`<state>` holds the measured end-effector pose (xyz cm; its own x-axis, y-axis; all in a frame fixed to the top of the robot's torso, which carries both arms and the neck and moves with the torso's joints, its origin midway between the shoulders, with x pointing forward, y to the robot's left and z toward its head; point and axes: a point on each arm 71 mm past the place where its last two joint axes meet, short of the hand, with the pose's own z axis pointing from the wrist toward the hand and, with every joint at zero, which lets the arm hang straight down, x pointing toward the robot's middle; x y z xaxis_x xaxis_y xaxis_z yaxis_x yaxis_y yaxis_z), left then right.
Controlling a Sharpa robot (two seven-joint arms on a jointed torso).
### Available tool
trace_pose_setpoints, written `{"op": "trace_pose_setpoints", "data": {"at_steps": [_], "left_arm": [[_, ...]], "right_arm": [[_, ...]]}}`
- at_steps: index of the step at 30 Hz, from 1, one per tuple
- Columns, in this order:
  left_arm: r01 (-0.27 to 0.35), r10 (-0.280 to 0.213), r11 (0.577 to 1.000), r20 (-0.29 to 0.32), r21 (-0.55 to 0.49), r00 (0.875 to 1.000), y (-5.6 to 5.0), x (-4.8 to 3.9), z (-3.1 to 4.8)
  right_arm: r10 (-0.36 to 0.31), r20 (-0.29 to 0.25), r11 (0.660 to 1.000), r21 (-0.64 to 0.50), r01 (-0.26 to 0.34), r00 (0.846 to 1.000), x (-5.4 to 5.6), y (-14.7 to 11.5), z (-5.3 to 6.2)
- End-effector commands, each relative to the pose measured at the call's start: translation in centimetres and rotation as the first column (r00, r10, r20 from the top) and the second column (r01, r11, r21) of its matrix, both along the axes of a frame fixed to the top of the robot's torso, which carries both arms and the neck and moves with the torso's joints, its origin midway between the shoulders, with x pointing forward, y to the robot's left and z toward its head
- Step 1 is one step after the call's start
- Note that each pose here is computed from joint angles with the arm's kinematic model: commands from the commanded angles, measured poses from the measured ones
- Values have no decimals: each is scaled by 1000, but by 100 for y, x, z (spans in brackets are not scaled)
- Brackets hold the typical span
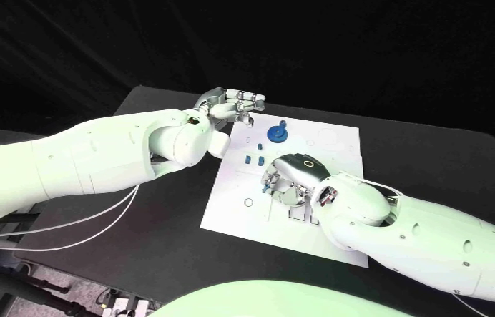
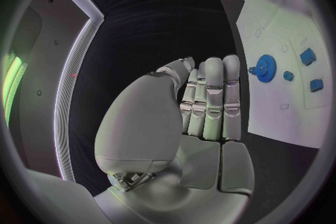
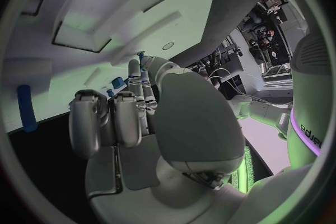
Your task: Assemble the parts on the task board
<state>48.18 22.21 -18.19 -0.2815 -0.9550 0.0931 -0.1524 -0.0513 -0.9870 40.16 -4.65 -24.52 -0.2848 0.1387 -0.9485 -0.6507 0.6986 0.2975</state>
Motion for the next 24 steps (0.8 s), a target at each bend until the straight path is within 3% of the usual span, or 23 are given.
{"op": "trace_pose_setpoints", "data": {"at_steps": [1, 24], "left_arm": [[23, -23, 1000, 1, -12, 1000, -35, -6, 12], [28, -28, 1000, -2, -11, 1000, -39, -10, 11]], "right_arm": [[10, 2, 1000, -28, -10, 1000, -10, 15, -21], [11, -5, 997, -72, -11, 1000, -1, 75, -70]]}}
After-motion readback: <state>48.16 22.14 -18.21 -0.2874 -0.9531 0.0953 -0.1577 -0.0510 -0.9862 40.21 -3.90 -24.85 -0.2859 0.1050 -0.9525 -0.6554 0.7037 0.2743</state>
